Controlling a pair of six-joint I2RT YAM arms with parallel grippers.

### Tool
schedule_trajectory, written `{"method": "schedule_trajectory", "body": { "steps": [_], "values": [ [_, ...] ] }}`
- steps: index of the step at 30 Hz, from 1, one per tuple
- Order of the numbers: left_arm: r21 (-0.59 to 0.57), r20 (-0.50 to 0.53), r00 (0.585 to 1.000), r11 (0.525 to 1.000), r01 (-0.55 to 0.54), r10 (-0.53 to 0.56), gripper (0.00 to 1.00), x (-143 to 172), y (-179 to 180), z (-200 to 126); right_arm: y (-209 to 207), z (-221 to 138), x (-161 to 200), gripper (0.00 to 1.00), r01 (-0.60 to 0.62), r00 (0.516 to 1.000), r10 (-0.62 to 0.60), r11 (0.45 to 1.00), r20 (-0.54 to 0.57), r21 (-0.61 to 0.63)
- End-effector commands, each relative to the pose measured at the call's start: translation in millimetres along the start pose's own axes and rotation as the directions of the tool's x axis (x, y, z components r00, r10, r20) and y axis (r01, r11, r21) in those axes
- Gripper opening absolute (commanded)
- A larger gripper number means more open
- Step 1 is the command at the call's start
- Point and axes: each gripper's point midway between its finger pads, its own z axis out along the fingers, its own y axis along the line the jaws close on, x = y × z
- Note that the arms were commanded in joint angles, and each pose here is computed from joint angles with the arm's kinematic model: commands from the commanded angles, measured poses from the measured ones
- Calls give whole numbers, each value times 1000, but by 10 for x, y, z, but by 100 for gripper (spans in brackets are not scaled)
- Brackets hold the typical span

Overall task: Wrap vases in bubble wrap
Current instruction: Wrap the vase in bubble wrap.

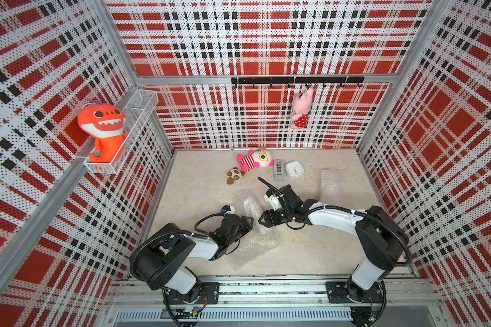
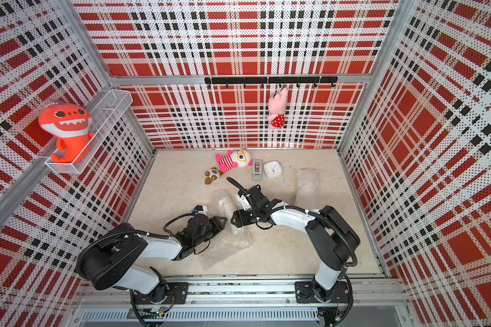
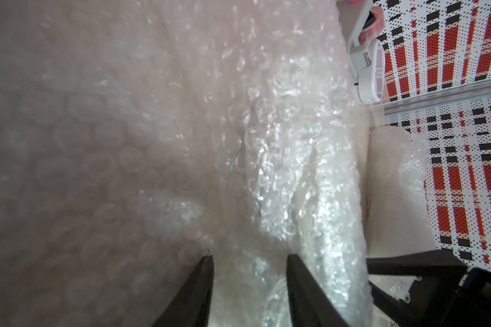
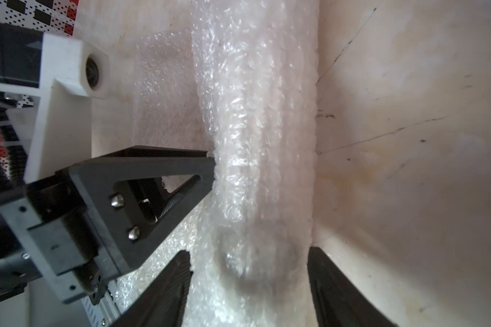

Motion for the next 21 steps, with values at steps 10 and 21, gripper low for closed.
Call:
{"method": "schedule_trajectory", "body": {
  "steps": [10,21],
  "values": [
    [-68,-28,999,997,-25,23,45,-44,211,-110,-67,322,293,61,92,991,-79,989,-107,116],
    [21,35,999,1000,-7,6,58,-362,-214,-275,-213,266,284,60,176,982,-147,946,-122,272]
  ]
}}
